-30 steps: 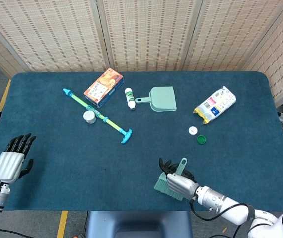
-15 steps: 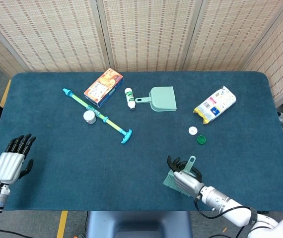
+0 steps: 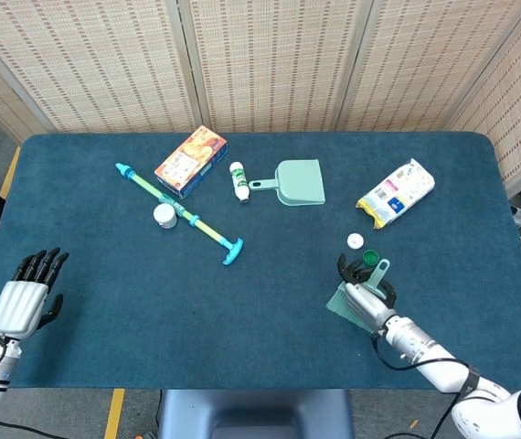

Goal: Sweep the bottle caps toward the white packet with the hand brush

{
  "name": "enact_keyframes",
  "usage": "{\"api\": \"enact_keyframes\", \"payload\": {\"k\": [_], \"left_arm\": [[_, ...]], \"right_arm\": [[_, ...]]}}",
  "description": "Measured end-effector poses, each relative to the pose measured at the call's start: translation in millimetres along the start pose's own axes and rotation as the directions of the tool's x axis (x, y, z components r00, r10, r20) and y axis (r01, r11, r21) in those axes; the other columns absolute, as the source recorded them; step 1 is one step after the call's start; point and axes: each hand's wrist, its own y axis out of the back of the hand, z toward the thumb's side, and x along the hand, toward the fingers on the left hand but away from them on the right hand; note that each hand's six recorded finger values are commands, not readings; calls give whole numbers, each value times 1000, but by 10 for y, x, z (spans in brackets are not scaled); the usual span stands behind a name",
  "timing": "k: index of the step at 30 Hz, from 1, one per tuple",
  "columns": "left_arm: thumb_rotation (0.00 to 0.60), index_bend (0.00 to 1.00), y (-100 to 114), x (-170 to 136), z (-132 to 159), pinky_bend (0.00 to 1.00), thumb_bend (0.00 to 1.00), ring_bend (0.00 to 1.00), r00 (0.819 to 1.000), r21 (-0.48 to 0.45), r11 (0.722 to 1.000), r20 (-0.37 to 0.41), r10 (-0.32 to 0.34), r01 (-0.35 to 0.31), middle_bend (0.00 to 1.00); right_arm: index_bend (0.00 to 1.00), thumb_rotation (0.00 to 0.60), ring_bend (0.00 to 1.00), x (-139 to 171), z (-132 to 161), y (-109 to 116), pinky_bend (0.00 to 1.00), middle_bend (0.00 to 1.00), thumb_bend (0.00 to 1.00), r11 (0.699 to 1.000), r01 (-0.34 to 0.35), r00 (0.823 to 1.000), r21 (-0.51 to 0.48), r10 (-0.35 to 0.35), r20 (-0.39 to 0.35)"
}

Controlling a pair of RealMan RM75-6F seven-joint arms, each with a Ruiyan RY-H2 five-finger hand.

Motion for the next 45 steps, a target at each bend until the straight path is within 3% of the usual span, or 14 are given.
{"api": "enact_keyframes", "payload": {"k": [9,16,21,28,32,39,45], "left_arm": [[600,0,-53,27,8,111,490,0,1000,13,1000,-7,-15,15,3],[600,0,-76,42,-23,111,491,0,1000,16,1000,-21,-21,22,2],[600,0,-70,36,-35,112,491,0,1000,14,1000,-24,-18,18,3],[600,0,-94,60,-41,114,491,0,999,12,1000,-25,-29,29,3],[600,0,-100,70,-16,115,491,0,999,11,999,-19,-31,31,2],[600,0,-54,68,-71,115,490,0,999,7,1000,-37,-15,16,2],[600,0,-70,74,-103,115,490,0,999,9,1000,-50,-22,22,3]], "right_arm": [[956,600,328,-135,-97,-488,143,683,412,992,-125,992,26,124,39],[957,600,331,-224,-188,-849,143,683,412,975,-223,972,8,222,75],[957,600,333,-242,-259,-874,143,684,413,976,-206,973,-67,212,95],[957,600,333,-261,-518,-794,143,684,413,967,-88,970,-241,138,200],[957,600,333,-407,-632,-720,143,684,413,961,-44,962,-272,113,247],[957,600,333,-764,-534,-787,90,684,412,968,-136,967,-209,176,187],[958,600,333,-770,-474,-874,63,684,412,962,-211,956,-175,240,166]]}}
